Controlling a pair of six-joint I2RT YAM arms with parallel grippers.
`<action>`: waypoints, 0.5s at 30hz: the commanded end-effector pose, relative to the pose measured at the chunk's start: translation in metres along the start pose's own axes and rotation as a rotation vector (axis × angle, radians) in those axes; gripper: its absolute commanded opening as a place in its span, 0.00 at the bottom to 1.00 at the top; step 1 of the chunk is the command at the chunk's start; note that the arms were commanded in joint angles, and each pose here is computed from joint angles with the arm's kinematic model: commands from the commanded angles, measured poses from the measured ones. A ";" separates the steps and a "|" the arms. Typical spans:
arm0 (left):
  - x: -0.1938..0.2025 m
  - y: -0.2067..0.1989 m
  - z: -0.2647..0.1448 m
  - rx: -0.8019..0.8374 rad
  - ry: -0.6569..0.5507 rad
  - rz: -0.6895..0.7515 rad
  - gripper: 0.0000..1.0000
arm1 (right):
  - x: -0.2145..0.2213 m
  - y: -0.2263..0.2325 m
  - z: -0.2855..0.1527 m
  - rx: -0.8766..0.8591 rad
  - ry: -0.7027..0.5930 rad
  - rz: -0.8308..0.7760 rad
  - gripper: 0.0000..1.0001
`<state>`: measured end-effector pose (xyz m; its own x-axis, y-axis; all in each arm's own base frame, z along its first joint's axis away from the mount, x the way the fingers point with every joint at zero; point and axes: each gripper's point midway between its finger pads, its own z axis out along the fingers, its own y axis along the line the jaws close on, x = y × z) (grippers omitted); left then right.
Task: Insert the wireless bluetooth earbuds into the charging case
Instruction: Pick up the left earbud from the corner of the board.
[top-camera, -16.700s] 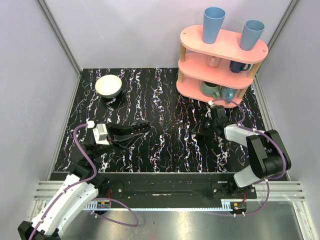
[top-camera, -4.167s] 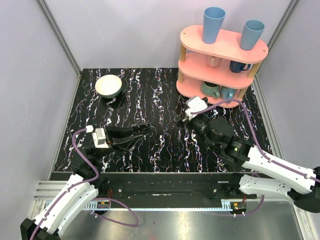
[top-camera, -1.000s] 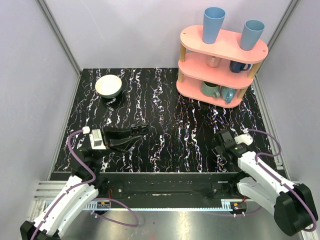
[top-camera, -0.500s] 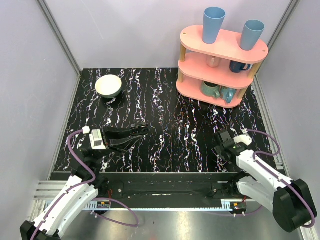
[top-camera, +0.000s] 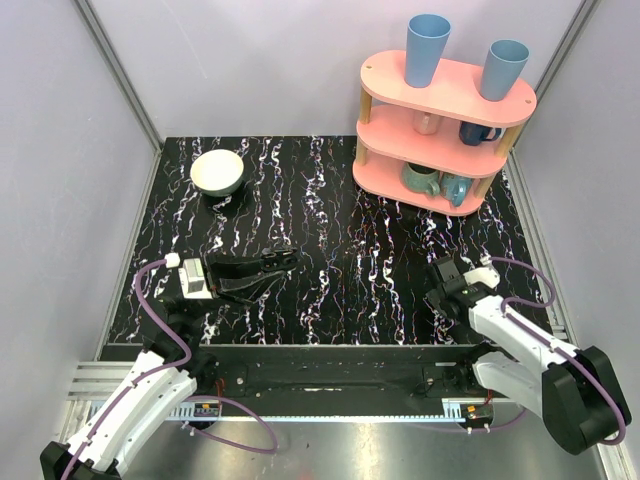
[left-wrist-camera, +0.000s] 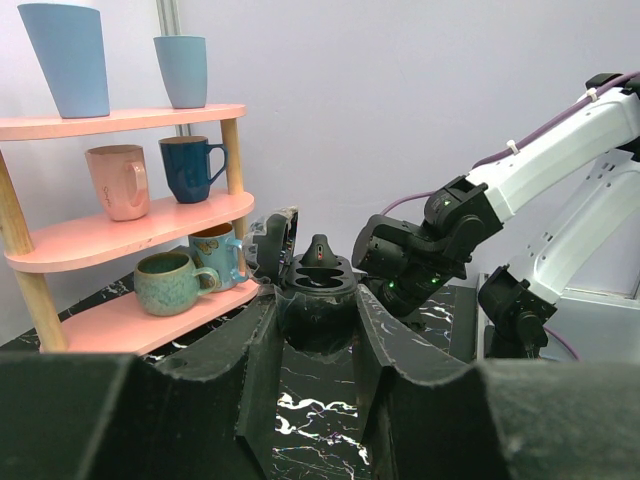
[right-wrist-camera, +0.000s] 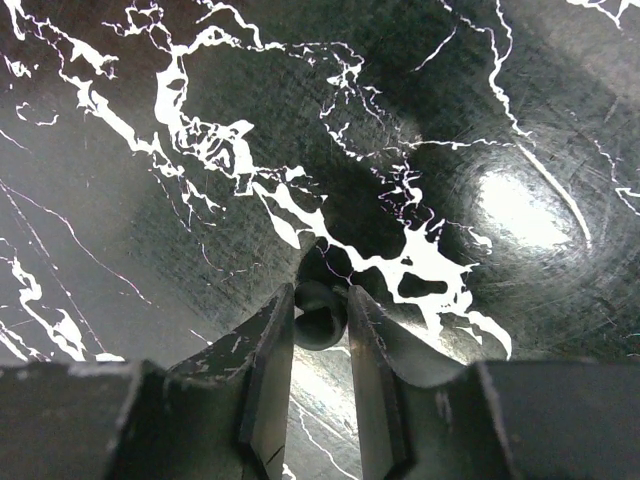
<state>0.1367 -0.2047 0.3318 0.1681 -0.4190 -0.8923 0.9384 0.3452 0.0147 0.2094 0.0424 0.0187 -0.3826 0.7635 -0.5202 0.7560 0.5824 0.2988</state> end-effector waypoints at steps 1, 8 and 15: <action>-0.019 -0.006 0.002 0.024 -0.055 0.039 0.00 | -0.002 0.008 0.002 -0.023 -0.005 0.002 0.34; -0.019 -0.006 0.002 0.020 -0.057 0.039 0.00 | 0.001 0.011 0.004 -0.046 0.004 -0.004 0.31; -0.019 -0.005 0.003 0.017 -0.055 0.037 0.00 | 0.000 0.016 0.004 -0.061 0.003 -0.016 0.20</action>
<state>0.1367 -0.2047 0.3318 0.1681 -0.4190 -0.8923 0.9384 0.3452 0.0147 0.2179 0.0505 0.0191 -0.3990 0.7590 -0.5145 0.7250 0.6046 0.3299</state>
